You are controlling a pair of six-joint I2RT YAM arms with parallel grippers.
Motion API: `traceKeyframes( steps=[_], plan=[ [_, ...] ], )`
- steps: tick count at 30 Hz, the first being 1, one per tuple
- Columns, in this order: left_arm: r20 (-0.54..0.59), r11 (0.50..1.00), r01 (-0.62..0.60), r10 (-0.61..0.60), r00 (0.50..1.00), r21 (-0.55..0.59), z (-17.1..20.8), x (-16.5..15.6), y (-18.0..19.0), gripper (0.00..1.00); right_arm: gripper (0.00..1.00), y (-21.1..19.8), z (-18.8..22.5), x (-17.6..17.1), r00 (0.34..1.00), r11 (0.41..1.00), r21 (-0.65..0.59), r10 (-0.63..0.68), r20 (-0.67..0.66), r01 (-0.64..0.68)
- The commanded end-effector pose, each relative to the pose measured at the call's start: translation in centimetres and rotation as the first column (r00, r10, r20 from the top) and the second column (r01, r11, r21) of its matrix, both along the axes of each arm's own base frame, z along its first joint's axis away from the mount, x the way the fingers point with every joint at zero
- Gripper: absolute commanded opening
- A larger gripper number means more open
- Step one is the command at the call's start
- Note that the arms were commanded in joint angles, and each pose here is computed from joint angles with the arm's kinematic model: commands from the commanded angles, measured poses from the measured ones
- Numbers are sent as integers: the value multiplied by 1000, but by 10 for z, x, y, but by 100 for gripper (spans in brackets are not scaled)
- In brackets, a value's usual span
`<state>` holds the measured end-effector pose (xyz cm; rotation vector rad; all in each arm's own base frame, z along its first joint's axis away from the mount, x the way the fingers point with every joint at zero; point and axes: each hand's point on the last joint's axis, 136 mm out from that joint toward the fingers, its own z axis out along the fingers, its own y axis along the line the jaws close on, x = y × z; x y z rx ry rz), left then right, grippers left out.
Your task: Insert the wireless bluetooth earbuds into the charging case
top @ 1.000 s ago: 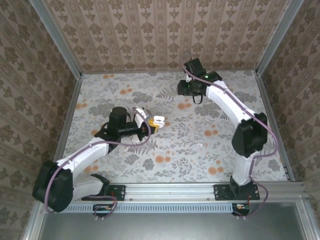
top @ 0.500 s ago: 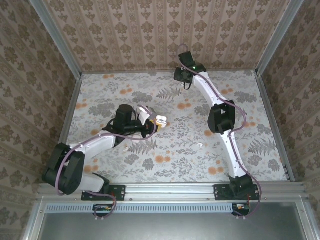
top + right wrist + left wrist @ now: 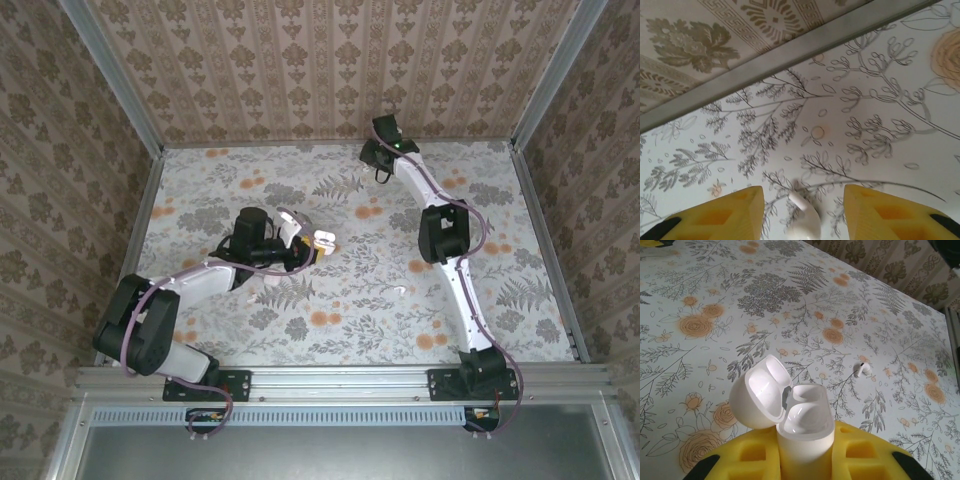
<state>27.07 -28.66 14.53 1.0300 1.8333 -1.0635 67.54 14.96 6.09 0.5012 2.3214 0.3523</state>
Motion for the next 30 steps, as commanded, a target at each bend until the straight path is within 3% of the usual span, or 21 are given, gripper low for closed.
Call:
traceKeyframes(
  steps=[1, 10, 30],
  plan=[
    [23, 999, 18, -17, 1000, -50, 16, 5, -4, 0, 46, 12, -2, 12, 999, 997, 77, -11, 44, 8],
    [20, 998, 20, -19, 1000, -63, 18, 2, 0, 0, 40, 21, -23, 8, 1000, 994, 105, -3, 2, 3],
    [40, 997, 4, -1, 999, -76, 25, -13, 11, 0, 13, 43, -45, -51, 972, 995, 29, 95, -214, -91]
  ],
)
